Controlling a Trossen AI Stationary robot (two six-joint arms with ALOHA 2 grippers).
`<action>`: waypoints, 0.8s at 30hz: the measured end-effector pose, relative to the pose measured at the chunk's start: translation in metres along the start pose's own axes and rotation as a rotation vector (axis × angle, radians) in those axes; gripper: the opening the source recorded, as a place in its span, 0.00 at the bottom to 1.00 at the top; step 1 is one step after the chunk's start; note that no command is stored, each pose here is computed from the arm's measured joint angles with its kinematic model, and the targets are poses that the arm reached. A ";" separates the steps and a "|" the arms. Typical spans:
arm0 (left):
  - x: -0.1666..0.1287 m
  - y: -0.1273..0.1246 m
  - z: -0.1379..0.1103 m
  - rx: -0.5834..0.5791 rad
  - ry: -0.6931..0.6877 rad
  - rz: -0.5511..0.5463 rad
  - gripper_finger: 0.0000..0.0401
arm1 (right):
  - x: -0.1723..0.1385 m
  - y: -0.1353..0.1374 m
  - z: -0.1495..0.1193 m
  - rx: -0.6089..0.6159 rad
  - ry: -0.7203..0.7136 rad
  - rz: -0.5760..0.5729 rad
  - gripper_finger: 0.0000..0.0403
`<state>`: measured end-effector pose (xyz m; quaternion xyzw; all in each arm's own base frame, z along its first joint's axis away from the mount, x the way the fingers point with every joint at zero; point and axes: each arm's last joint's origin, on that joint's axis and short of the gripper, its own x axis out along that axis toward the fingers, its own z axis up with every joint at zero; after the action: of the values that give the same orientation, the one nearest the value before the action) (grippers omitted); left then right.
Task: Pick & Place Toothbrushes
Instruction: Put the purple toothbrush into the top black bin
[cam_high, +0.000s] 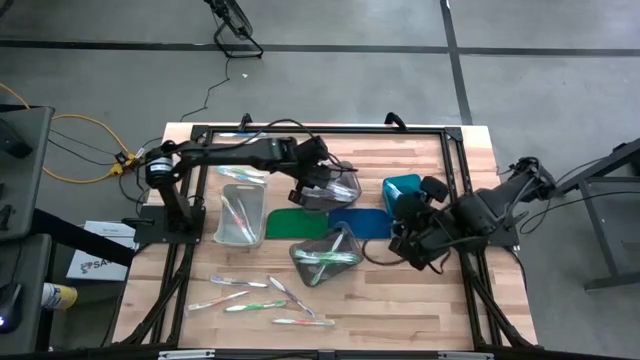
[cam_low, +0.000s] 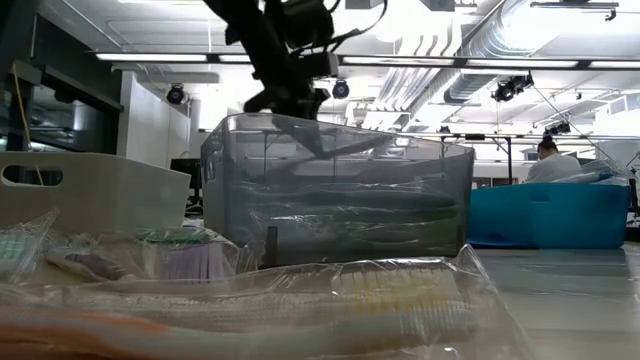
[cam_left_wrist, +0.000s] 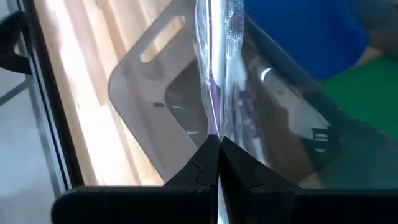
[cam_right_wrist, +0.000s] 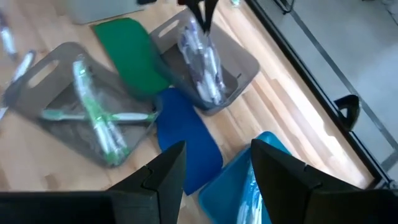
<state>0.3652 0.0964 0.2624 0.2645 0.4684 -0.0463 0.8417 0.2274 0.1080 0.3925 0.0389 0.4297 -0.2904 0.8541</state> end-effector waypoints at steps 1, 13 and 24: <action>0.003 0.000 0.000 0.000 0.006 0.006 0.00 | 0.002 -0.002 0.002 0.009 0.002 -0.008 0.43; 0.022 -0.001 -0.003 -0.083 0.083 0.046 0.00 | 0.018 -0.017 0.017 0.097 0.025 -0.074 0.43; 0.022 -0.004 -0.006 -0.127 0.095 0.005 0.16 | 0.027 -0.027 0.025 0.148 0.045 -0.104 0.43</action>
<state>0.3718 0.0995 0.2410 0.2136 0.5093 -0.0015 0.8336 0.2435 0.0651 0.3923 0.0862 0.4274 -0.3643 0.8229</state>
